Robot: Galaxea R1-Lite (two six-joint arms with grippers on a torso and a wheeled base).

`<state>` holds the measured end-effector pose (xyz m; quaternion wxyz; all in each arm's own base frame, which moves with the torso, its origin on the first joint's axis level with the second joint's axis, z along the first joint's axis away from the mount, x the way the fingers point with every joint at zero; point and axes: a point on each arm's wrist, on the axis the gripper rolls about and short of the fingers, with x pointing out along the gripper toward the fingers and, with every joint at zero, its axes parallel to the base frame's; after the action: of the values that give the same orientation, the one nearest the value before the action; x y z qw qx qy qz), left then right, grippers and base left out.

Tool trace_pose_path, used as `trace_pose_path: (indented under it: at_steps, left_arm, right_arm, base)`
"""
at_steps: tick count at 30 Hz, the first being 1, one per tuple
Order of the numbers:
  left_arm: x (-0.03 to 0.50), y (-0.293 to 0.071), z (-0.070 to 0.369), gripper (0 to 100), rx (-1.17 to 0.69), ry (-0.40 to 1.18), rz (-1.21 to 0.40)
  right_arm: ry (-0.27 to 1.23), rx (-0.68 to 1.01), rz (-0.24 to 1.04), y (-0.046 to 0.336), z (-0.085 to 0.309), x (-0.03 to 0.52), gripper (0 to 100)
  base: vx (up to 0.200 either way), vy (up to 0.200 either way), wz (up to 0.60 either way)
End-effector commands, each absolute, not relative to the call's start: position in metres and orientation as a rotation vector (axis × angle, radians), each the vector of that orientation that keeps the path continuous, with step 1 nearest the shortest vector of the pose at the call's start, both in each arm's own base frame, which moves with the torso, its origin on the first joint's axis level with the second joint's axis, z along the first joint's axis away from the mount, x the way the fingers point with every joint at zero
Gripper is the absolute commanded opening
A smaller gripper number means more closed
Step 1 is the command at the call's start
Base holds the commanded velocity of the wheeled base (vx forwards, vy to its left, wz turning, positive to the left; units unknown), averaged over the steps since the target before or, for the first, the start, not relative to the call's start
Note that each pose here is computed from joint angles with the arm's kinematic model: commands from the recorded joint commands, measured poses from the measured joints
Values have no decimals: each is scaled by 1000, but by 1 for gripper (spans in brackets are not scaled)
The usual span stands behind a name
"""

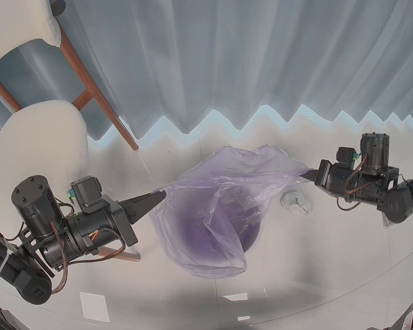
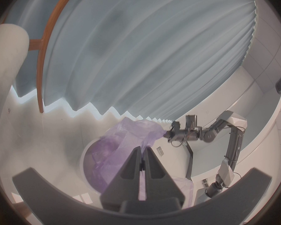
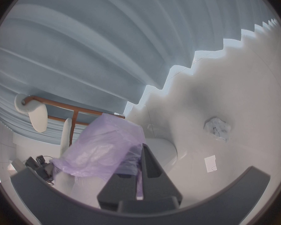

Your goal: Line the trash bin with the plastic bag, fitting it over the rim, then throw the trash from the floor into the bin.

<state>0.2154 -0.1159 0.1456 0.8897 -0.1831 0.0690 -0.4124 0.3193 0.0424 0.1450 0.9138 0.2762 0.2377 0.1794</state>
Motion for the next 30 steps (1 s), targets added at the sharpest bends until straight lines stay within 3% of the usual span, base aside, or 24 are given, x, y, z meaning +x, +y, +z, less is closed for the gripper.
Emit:
trace_pose_path:
  at_steps: [1, 6, 14, 15, 20, 23, 30]
  left_arm:
    - [207, -110, 133, 0, -376, 221, -831]
    - [202, -109, 126, 0, -368, 256, -833]
    - [199, -112, 127, 0, -367, 252, -851]
    - [200, -112, 128, 0, -369, 246, -852]
    - [201, -113, 132, 0, -375, 231, -857]
    - [200, -115, 135, 0, -377, 220, -870]
    - [195, -127, 134, 0, -372, 240, -921]
  right_arm:
    - [434, 589, 399, 16, 196, 334, 0]
    - [505, 613, 414, 9, 229, 347, 0]
    - [578, 456, 469, 21, 214, 357, 0]
    - [599, 459, 469, 22, 212, 355, 100]
    - [700, 509, 514, 26, 216, 319, 100]
    - [853, 575, 727, 46, 209, 253, 100]
    - [1000, 556, 870, 87, 196, 199, 100]
  base:
    - [0, 0, 0]
    - [0, 0, 0]
    - [0, 0, 0]
    - [0, 0, 0]
    - [0, 0, 0]
    - [0, 0, 0]
    - [0, 0, 0]
